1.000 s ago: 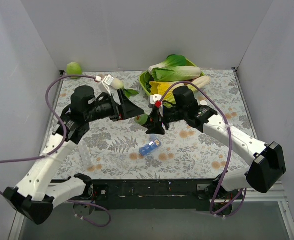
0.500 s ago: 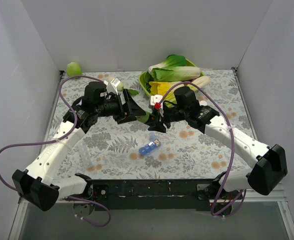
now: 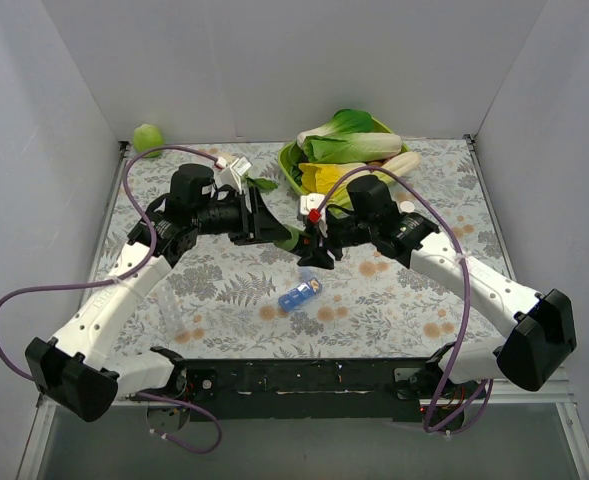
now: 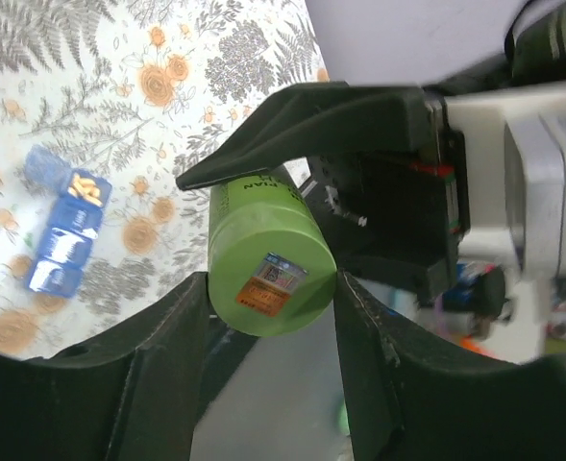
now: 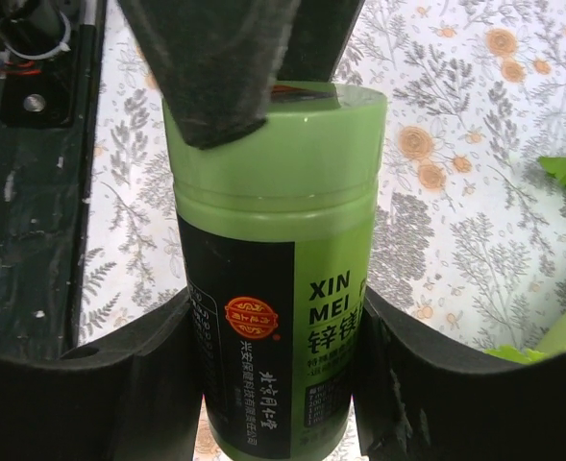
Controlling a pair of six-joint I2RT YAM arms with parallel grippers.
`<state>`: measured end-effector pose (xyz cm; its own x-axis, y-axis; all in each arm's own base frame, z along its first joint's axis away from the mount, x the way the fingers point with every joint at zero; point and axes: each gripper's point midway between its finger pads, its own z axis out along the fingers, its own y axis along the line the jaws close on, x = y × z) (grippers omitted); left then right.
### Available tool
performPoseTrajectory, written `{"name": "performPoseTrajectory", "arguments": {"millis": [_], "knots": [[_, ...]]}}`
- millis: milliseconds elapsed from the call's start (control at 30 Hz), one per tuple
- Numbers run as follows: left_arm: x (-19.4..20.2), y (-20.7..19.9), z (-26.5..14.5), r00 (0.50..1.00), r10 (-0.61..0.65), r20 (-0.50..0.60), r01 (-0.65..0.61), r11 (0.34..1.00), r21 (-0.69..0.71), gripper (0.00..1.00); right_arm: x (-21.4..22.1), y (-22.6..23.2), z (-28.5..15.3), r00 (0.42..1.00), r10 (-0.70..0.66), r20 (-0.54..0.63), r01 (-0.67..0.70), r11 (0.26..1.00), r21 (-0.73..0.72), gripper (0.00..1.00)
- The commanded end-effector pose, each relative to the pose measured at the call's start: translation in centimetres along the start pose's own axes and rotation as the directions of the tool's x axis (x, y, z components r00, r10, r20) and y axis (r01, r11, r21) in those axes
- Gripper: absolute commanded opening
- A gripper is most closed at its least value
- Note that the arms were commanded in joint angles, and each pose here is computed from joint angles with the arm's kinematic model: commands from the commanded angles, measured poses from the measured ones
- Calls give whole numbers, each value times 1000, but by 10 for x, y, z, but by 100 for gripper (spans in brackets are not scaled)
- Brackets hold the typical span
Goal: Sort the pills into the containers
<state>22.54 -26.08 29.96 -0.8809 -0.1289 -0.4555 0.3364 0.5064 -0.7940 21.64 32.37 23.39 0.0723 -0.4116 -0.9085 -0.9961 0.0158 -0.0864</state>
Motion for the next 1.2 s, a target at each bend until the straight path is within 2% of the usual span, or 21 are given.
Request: {"name": "performPoseTrajectory", "arguments": {"millis": [0,67,133,167,200,233,300,333,367,433,533,633,733,1000,1167], "knots": [[33,-13,-27,888,460,7,-455,876,161,5,-29,19,-1,990,77,117,-63,992,-112,1],[35,-9,-35,816,574,67,-577,805,140,8,-29,32,-1,983,125,136,-98,977,-191,1],[36,-10,-47,719,678,153,-694,712,107,12,-33,45,-3,973,172,154,-128,956,-263,1],[33,-12,-51,701,688,187,-709,700,83,28,-29,48,-3,970,192,148,-146,950,-275,1],[23,-11,-52,705,669,235,-694,719,32,43,-30,50,-3,969,195,154,-145,947,-286,1],[21,-20,-64,688,664,293,-697,717,13,63,-30,51,-4,969,194,155,-144,948,-285,1],[8,-28,-73,688,620,377,-659,751,-30,88,-27,49,-3,971,184,150,-139,953,-270,1],[9,-29,-75,726,565,392,-608,794,-19,94,-24,47,-3,974,180,138,-140,956,-256,1],[9,-32,-80,738,533,414,-580,815,-15,98,-23,46,-2,977,163,138,-125,960,-249,1],[9,-28,-79,803,431,412,-473,881,1,98,-23,42,-2,980,149,131,-116,966,-233,1],[15,-11,-58,902,300,309,-317,948,6,98,-23,39,0,982,140,129,-109,968,-224,1],[16,3,-38,968,156,195,-155,988,-18,98,-21,37,1,982,141,123,-112,970,-217,1],[12,-2,-28,984,97,151,-100,995,7,98,-21,34,2,983,136,123,-108,972,-207,1],[4,-12,-15,993,74,90,-78,996,48,88,-17,32,3,984,131,116,-109,977,-184,1],[3,-18,-11,995,82,62,-86,994,73,88,-15,30,4,985,130,111,-109,978,-176,1]]}}
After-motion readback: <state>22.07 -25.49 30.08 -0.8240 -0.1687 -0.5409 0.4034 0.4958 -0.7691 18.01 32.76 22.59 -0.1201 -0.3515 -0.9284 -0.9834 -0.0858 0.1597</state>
